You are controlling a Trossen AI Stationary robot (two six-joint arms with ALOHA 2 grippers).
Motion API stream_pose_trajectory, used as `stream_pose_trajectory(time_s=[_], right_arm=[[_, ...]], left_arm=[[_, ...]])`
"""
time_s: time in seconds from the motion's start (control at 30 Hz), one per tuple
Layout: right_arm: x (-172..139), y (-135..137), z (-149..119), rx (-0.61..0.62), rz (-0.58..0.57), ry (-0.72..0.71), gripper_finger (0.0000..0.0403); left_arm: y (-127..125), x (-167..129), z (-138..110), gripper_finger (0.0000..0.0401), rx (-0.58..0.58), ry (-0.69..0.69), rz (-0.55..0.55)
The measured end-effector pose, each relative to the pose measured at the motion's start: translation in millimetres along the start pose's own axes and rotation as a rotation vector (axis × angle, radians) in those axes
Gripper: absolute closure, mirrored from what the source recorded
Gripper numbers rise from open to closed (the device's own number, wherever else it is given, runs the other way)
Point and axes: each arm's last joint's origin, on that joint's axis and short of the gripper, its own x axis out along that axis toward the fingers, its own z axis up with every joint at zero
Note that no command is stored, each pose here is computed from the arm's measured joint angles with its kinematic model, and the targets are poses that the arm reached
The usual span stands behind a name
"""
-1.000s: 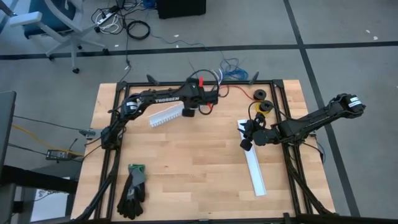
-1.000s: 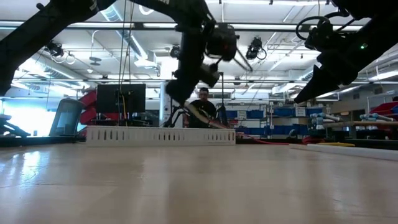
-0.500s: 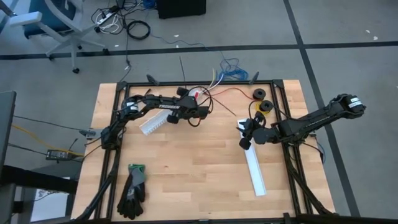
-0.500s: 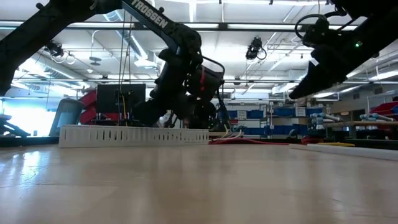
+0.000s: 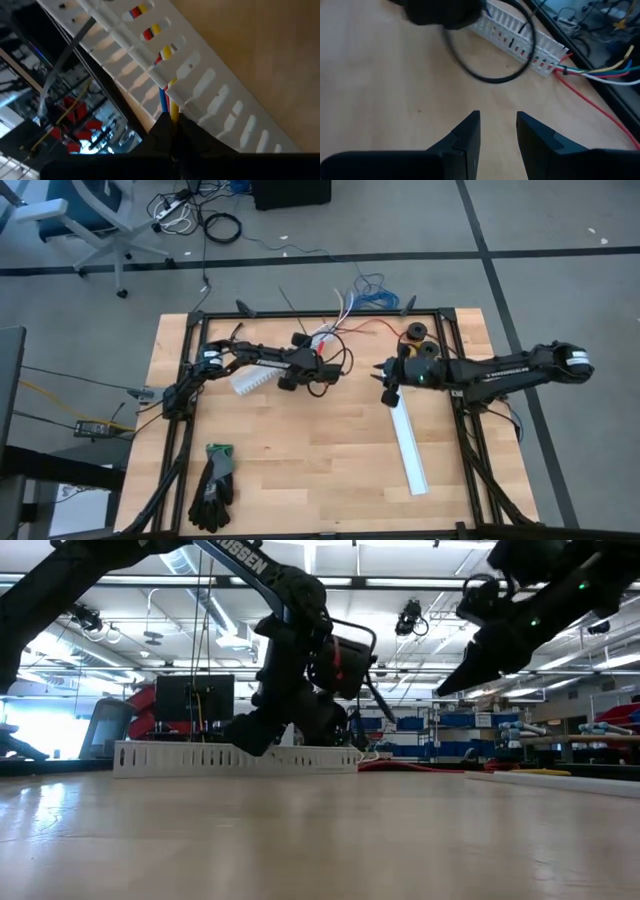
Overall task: Ziptie cables
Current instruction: Put the cable wires into the white cable duct
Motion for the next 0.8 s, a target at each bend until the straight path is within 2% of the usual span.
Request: stream_pose_trajectory(time_s=[0.23,0.37,0.57,0.8], right_arm=[[8,-51,-2,0.061,0.117,-0.034,0.029],[15,-71,-9,0.076,0.206,-0.048,0.0291],[49,-77,-28,0.001,0.318,-0.015,0.0291],[85,-80,-33,-0.074,0.318,-0.069,0.0291]], left_arm=[[-20,-27,14,0.0386,0.039,-0.122,0.04],[-30,-43,17,0.0386,0.059,-0.169,0.043],[-48,-65,20,0.0386,0.099,-0.22,0.062],[-61,-77,20,0.0386,0.122,-0.244,0.081]])
